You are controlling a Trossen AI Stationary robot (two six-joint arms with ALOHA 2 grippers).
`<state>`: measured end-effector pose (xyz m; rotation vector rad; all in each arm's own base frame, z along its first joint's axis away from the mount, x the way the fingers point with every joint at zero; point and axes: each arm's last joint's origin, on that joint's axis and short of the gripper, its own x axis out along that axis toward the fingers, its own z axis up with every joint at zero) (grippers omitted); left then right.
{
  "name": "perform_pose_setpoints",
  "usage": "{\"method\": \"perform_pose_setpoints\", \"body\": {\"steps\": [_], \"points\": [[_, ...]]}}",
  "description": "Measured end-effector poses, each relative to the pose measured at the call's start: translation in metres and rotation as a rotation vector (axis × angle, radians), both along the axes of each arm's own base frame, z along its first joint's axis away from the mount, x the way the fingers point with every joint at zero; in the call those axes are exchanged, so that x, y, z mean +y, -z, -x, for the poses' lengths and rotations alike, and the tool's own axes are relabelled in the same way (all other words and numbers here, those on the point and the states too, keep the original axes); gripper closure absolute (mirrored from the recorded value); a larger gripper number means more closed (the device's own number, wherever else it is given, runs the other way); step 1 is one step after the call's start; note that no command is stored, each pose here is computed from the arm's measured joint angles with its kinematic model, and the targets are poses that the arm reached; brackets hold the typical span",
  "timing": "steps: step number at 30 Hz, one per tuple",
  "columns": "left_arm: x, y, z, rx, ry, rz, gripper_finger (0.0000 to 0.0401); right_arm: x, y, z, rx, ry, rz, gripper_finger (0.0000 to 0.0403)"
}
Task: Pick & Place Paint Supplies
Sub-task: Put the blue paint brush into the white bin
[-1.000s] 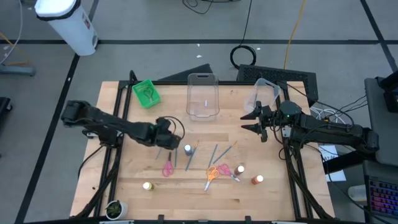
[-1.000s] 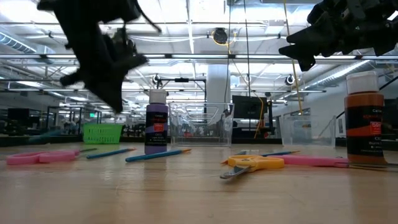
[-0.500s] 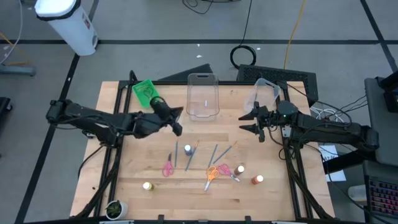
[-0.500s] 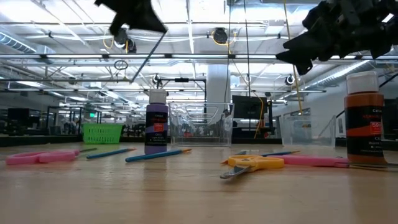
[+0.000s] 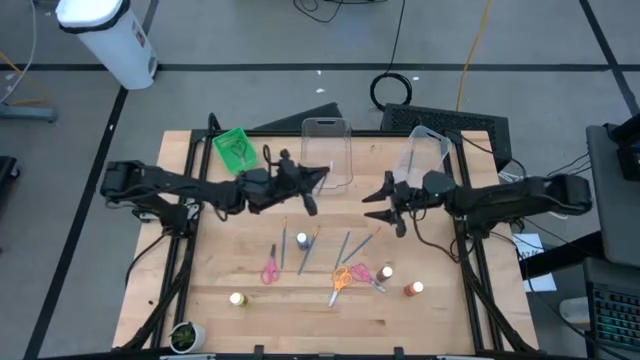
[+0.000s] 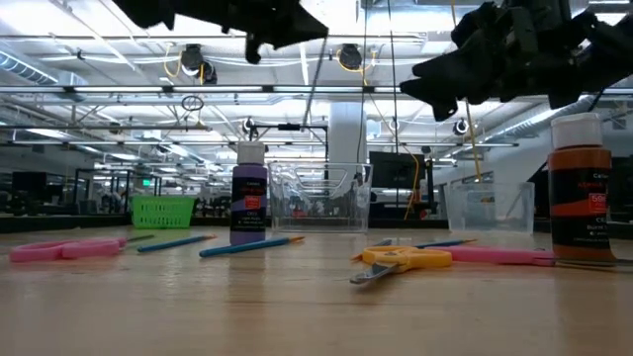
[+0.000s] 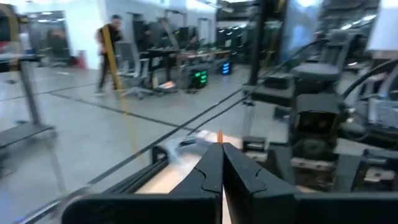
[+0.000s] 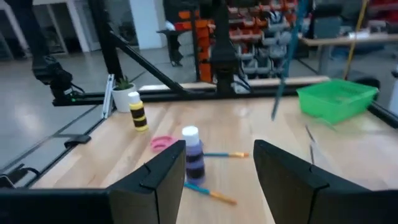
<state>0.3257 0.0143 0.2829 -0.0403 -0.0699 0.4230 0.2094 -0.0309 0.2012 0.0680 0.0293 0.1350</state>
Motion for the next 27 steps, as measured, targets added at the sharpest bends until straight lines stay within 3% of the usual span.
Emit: {"method": "perform_pose_setpoints", "body": {"steps": [7,16,27], "points": [[0.002,0.012,-0.011,-0.043,0.049,0.018,0.04,0.002,0.011,-0.017,-0.077,0.148,0.062,0.0194],[0.001,0.012,-0.012,-0.036,0.092,0.013,0.04,-0.002,0.008,-0.044,-0.13,0.15,-0.018,0.0132],[-0.007,0.013,-0.012,-0.029,0.117,0.008,0.0399,-0.008,0.009,-0.086,-0.12,0.152,-0.016,0.0137]]}}
